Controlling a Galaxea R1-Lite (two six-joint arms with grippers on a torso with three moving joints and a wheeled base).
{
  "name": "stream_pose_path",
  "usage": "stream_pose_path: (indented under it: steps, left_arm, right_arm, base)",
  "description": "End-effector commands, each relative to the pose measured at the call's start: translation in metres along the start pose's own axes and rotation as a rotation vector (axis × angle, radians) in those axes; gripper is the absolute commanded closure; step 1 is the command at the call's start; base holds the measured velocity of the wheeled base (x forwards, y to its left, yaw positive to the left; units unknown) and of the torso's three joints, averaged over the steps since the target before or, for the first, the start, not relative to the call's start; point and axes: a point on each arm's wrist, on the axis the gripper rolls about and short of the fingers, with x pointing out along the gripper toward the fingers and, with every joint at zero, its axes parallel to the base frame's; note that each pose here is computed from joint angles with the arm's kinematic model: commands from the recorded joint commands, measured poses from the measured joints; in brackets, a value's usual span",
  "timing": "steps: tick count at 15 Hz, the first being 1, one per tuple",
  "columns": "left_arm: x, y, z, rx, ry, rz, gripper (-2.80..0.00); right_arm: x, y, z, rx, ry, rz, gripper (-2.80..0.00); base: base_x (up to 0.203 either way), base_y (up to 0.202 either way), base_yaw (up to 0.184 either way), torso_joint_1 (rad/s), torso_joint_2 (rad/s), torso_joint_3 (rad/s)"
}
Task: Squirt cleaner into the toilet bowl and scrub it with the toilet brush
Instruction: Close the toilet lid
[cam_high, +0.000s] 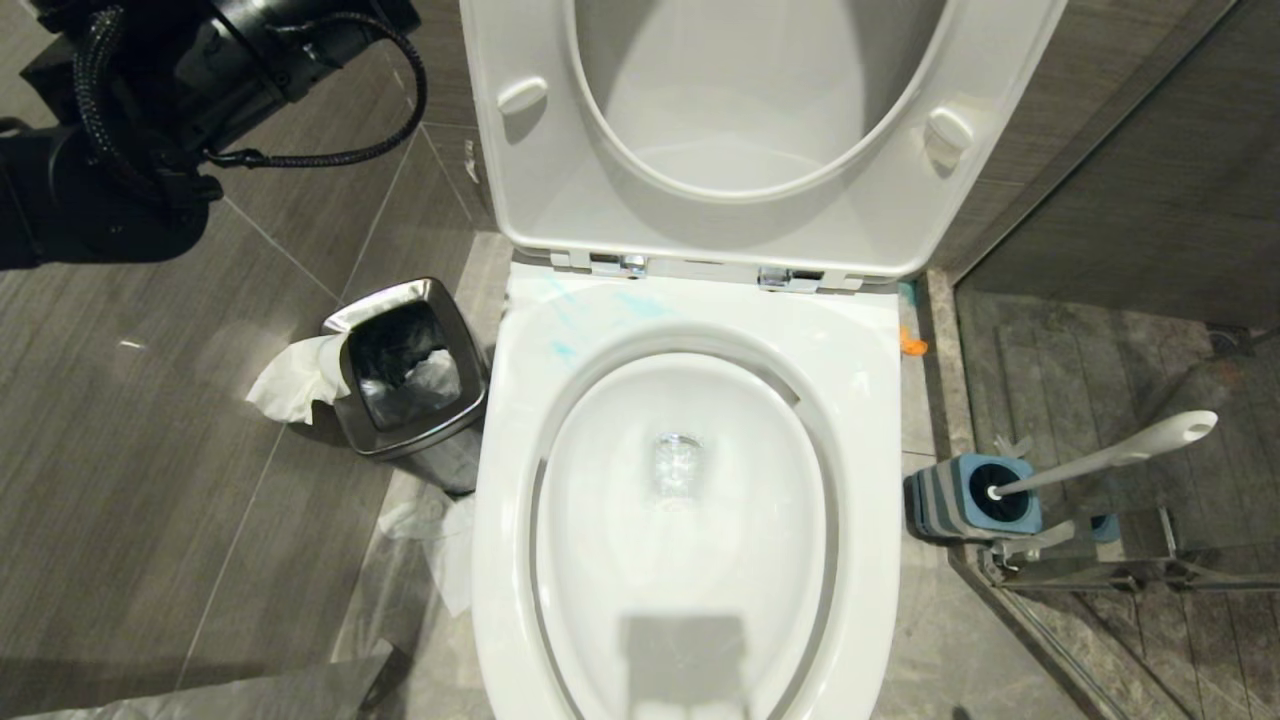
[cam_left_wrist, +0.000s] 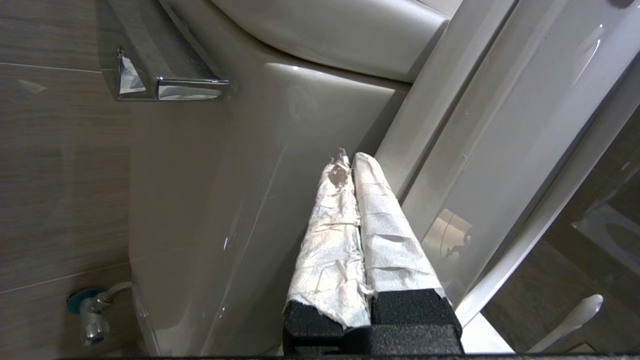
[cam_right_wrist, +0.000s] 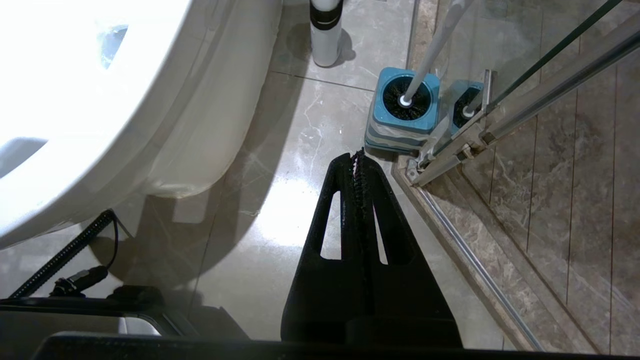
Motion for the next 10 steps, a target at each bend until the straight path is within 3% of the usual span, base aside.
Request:
stream_pose_path:
  steps: [1,10]
  left_arm:
    - [-0.003,-0.002,-0.002,-0.012,0.014,-0.002,0.0]
    - [-0.007,-0.007,-0.012,-0.03,0.028,-0.021,0.0]
  right_arm:
    - [0.0,0.0,0.0,0.0,0.0,0.0,0.0]
    - [0.0,0.0,0.0,0.0,0.0,0.0,0.0]
  base:
    - [0.0,0.0,0.0,0.0,0.0,0.0]
    - [0.0,0.0,0.0,0.0,0.0,0.0]
